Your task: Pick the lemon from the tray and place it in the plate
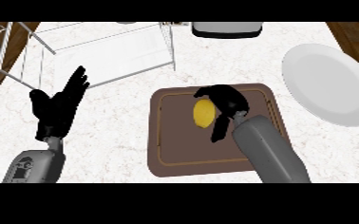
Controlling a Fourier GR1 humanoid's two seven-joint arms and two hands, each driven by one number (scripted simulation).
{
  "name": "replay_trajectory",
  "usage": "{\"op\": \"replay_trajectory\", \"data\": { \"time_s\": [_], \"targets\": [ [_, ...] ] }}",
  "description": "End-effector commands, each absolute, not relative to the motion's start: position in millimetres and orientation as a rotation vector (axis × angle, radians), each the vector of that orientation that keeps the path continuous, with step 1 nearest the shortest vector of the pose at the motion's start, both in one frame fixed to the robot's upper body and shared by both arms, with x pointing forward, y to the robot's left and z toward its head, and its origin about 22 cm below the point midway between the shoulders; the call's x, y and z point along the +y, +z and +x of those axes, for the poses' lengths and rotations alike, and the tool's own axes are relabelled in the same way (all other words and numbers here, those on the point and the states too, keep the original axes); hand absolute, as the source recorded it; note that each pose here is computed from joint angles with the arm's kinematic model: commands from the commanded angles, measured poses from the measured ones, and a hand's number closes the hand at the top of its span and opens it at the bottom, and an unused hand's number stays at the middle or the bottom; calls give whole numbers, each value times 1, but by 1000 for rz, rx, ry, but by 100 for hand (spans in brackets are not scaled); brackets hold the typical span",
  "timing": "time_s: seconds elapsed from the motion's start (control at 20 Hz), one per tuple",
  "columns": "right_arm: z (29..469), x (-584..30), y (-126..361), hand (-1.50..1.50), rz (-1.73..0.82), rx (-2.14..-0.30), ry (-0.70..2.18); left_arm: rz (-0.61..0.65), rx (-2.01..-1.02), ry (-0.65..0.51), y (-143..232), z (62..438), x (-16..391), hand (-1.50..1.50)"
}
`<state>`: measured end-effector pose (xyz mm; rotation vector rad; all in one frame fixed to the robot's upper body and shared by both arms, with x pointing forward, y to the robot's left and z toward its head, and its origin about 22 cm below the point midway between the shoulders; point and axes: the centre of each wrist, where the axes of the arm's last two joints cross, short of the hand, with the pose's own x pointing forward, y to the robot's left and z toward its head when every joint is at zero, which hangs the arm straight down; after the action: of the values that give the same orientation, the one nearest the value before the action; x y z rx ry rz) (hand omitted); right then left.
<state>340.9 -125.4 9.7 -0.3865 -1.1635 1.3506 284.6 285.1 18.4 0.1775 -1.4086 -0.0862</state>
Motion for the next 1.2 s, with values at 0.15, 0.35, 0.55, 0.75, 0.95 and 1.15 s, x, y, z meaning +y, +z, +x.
{"op": "replay_trajectory", "data": {
  "time_s": [0.15, 0.35, 0.55, 0.75, 0.95, 1.15],
  "targets": [
    [326, -109, -2, 150, -308, -1216, 1394, 169, -1394, -75, 28, 278, 292, 0],
    [322, -105, 1, 150, -317, -1236, 1374, 184, -1407, -89, 12, 281, 275, 0],
    [325, -100, -4, 150, -462, -1357, 1292, 182, -1412, -89, 27, 291, 290, 0],
    [364, -126, 27, 150, -700, -1283, 1089, 180, -1426, -91, 24, 294, 287, 0],
    [399, -151, 61, 150, -918, -1188, 810, 151, -1402, -96, 14, 286, 270, 0],
    [406, -170, 82, 150, -1209, -1339, 635, 151, -1420, -83, 11, 277, 280, 0]
  ]
}}
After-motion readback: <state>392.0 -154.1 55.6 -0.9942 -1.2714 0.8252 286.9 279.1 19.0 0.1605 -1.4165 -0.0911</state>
